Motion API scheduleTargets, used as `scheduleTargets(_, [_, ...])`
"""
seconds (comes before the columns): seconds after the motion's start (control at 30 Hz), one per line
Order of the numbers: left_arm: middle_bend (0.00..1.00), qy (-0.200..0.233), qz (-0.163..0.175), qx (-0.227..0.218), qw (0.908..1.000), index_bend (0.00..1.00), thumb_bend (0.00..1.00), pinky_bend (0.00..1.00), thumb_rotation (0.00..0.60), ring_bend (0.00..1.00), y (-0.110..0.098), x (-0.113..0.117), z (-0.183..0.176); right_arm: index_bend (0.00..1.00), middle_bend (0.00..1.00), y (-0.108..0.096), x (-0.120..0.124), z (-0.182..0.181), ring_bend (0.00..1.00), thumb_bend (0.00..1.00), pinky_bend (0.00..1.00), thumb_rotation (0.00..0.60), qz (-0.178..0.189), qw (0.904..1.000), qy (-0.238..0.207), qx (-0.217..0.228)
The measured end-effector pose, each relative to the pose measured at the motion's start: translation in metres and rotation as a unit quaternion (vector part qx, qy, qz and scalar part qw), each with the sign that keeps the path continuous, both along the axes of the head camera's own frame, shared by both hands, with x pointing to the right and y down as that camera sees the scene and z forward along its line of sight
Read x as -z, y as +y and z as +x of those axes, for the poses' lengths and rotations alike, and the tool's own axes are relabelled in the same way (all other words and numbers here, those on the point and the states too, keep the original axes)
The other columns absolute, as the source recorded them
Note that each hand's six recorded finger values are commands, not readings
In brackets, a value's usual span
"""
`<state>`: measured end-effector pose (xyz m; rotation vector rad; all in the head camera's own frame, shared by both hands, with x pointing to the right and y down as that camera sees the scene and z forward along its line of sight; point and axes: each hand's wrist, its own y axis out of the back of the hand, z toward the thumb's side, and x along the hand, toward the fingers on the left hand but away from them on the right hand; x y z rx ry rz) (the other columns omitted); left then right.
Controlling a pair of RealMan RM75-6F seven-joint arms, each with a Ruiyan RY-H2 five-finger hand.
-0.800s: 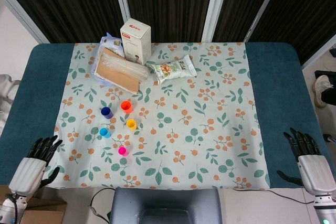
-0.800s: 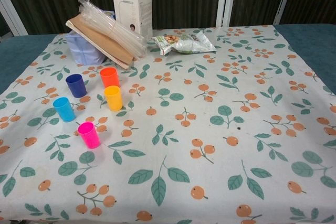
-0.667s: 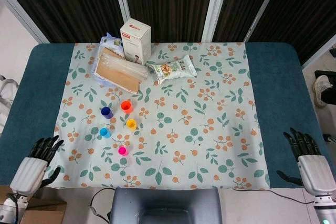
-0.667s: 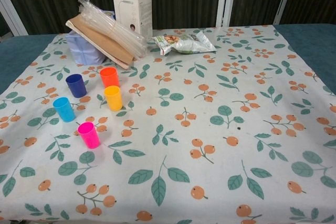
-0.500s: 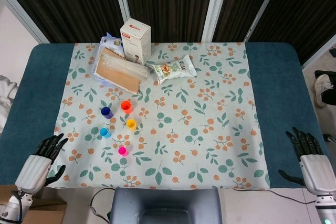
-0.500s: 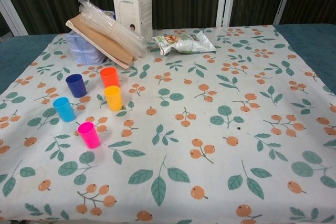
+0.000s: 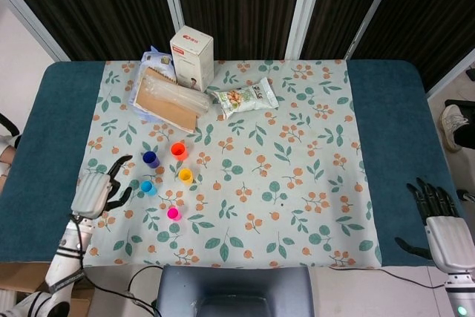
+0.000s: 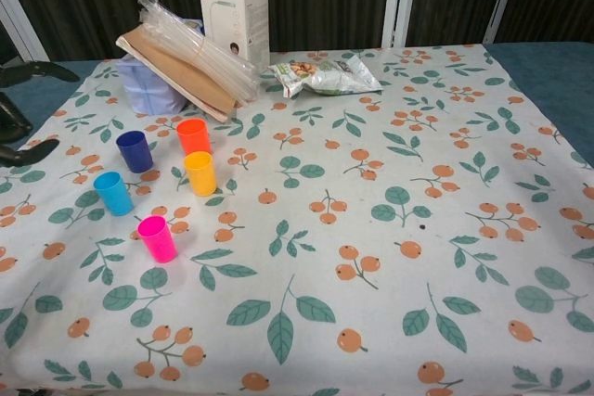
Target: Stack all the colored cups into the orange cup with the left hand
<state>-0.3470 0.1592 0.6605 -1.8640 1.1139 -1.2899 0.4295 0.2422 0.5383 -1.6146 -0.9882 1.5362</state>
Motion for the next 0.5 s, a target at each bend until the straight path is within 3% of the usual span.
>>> scheduleTargets(0.23, [1.0, -0.039, -0.065, 0.018, 0.9969, 0.24, 0.35, 1.0, 0.6, 1.0, -0.036, -0.049, 0.033, 0.0, 0.0, -0.002, 0.001, 0.003, 0.0, 0.2, 0.0, 0.6, 0.0, 1.0, 0.002, -0.005])
scheduleTargets(0.5, [1.0, -0.057, -0.084, 0.022, 0.9946, 0.25, 0.34, 1.0, 0.6, 1.0, -0.047, -0.068, 0.046, 0.0, 0.0, -0.001, 0.001, 0.003, 0.0, 0.2, 0.0, 0.6, 0.001, 1.0, 0.001, -0.005])
